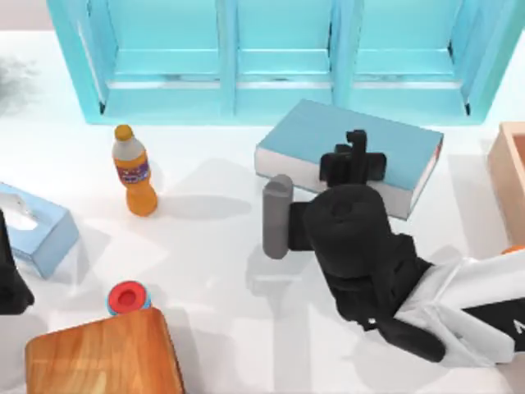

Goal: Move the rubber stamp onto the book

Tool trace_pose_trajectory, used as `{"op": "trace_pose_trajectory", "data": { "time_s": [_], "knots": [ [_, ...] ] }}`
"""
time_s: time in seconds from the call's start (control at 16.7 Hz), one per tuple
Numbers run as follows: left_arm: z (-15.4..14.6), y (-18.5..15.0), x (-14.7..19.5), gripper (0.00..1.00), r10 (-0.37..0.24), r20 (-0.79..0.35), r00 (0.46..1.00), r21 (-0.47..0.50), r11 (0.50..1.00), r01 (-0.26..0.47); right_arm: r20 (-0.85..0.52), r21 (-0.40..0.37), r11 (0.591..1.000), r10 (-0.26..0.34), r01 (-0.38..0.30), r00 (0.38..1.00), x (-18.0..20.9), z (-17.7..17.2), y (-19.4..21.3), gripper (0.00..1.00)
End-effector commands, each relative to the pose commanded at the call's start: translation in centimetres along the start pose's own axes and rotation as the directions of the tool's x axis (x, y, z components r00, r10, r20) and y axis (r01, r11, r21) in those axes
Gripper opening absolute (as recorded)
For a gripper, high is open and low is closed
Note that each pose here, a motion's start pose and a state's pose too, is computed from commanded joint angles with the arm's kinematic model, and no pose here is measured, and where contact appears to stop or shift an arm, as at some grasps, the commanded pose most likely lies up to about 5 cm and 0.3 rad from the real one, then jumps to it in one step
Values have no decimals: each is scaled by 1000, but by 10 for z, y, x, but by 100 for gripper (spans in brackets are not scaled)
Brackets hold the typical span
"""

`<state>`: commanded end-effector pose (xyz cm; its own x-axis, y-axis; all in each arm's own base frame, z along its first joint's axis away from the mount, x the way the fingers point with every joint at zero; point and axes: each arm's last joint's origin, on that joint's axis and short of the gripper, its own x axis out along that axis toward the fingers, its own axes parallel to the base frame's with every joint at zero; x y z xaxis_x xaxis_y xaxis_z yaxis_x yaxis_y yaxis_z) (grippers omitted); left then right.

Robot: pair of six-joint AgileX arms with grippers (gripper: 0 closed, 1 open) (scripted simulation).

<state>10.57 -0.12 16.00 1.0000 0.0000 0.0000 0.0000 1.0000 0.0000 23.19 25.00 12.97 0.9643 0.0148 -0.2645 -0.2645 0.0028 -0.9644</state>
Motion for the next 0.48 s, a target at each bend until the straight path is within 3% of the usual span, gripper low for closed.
{"op": "trace_pose_trajectory", "data": {
  "time_s": [0.48],
  "knots": [
    [0, 0, 0, 100, 0, 0, 1000, 0, 1000, 0, 0, 2, 1000, -1, 1, 1000, 7, -1, 25, 0]
  ]
}}
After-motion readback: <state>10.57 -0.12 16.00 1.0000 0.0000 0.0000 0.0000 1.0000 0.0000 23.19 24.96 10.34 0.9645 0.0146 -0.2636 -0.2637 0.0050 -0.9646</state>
